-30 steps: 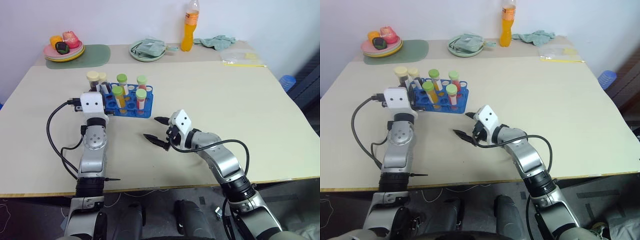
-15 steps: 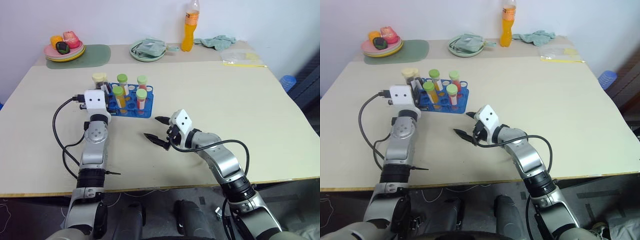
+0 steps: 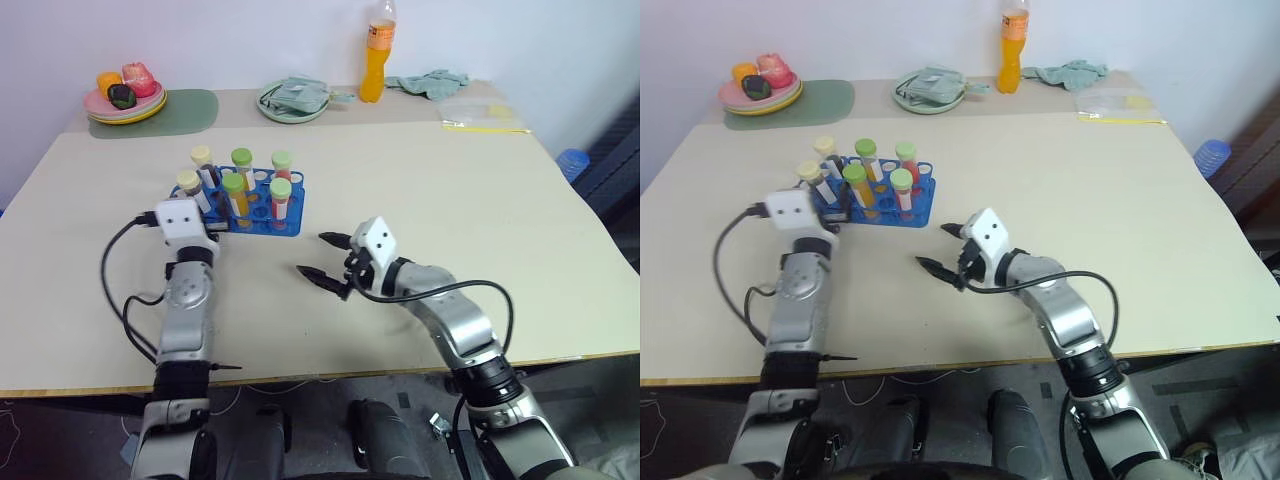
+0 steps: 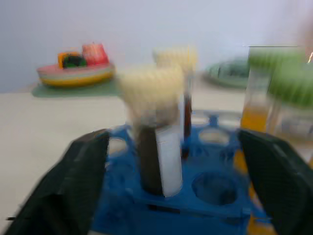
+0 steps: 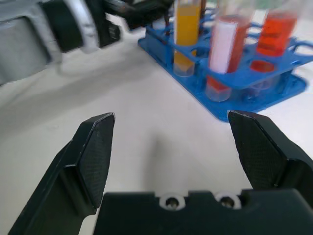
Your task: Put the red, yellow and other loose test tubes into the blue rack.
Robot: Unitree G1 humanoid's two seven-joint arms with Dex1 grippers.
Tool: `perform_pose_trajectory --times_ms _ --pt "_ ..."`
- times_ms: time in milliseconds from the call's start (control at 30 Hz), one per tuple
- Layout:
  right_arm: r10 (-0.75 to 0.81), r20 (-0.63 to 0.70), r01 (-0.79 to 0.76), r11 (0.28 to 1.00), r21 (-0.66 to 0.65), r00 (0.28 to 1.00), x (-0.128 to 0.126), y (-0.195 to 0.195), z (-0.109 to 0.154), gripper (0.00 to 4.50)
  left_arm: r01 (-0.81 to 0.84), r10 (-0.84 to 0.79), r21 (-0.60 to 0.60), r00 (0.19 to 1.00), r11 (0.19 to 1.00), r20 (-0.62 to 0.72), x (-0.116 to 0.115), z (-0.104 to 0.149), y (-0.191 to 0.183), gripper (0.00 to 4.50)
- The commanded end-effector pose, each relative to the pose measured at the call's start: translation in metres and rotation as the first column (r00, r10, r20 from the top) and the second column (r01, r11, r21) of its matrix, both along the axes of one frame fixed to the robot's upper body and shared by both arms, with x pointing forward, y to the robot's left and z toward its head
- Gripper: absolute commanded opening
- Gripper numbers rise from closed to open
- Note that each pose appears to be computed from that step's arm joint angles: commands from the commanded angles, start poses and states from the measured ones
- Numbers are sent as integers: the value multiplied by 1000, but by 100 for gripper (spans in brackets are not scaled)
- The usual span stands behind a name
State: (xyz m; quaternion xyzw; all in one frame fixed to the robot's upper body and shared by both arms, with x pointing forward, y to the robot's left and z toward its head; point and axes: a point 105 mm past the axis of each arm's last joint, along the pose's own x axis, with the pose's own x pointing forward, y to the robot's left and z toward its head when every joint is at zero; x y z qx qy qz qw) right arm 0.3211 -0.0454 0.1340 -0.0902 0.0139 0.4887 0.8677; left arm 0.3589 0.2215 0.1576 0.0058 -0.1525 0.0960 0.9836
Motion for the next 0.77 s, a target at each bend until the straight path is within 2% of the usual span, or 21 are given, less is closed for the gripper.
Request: perform_pose_trajectory --times_ms 33,133,233,400,500,767 --pt "-11 41 11 1000 18 999 0 -32 24 408 5 -5 -5 998 1000 62 -34 25 29 416" --pt "-82 31 82 997 -12 996 8 -68 28 408 62 -60 66 998 996 -31 -59 20 42 416" --pt "-180 29 181 983 -42 983 20 -103 29 408 111 -87 125 980 986 -180 -80 5 57 416" --pt "-282 24 283 955 -87 959 33 -141 20 408 107 -15 213 920 971 -392 -120 -21 100 416" --pt "-268 11 267 959 -96 963 35 -140 13 408 73 18 209 916 975 -402 -128 -23 108 416" --pt "-212 3 211 972 -99 977 35 -124 7 408 52 28 194 920 980 -391 -131 -28 97 416"
